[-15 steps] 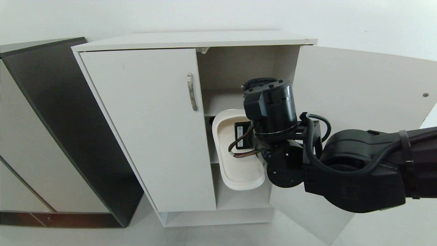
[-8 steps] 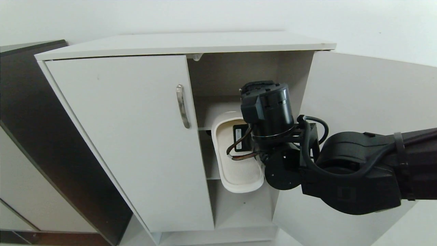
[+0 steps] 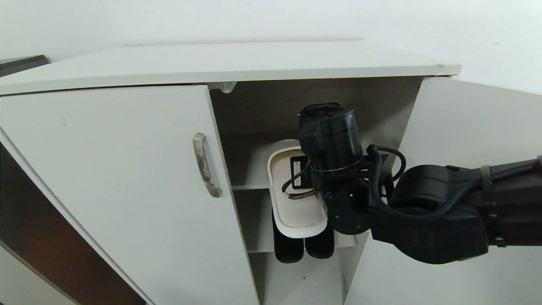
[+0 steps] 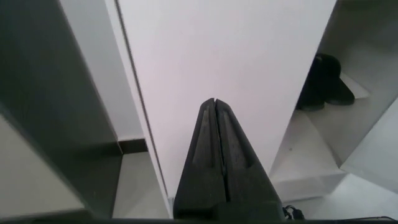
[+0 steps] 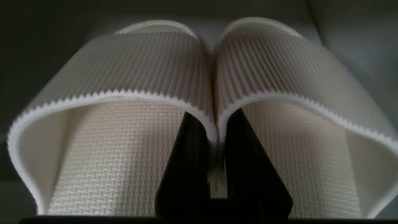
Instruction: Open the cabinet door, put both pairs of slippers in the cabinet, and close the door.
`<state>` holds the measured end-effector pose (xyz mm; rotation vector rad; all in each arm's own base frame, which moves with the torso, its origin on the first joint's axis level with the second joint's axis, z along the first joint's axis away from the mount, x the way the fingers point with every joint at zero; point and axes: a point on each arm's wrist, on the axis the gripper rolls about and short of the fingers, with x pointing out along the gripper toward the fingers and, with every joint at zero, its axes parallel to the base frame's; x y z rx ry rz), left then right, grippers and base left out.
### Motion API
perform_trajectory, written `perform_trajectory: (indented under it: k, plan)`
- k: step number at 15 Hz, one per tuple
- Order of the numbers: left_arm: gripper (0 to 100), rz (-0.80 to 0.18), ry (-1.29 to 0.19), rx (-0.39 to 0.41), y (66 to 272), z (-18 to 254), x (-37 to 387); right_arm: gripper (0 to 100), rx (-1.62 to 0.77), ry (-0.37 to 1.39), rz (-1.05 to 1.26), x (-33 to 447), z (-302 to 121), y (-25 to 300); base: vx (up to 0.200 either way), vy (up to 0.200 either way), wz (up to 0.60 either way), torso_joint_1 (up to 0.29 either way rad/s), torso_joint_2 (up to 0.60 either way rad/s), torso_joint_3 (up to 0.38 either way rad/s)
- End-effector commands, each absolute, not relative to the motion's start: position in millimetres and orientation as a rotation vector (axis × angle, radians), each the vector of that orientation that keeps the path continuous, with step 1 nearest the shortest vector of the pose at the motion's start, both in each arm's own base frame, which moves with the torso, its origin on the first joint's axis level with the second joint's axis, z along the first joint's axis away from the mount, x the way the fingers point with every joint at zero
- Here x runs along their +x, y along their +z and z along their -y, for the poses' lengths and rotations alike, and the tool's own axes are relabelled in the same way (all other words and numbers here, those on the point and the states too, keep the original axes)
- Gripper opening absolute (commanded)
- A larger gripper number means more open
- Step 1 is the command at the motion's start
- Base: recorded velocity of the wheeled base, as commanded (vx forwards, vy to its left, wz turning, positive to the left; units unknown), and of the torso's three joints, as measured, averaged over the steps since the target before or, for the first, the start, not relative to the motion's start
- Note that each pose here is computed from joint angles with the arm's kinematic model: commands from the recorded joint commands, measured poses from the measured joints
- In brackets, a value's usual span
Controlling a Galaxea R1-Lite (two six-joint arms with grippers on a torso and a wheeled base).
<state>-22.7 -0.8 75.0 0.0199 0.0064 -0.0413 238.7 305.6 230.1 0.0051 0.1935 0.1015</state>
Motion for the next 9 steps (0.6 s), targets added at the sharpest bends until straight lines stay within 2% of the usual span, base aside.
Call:
perform_trajectory:
  k: [1,4,9]
  plan:
    - [0,-0.006,-0.041,0.021,75,1,-23,0,-0.007,0.101,-0.203,240,-308,224,0.0,0.0,0.0,0.0,0.0,0.0]
    - [0,-0.006,-0.041,0.021,75,1,-23,0,-0.021,0.092,-0.198,254,-318,212,0.0,0.0,0.0,0.0,0.0,0.0]
    - [0,-0.006,-0.041,0.02,75,1,-23,0,0.011,0.073,-0.143,291,-323,221,0.0,0.0,0.0,0.0,0.0,0.0]
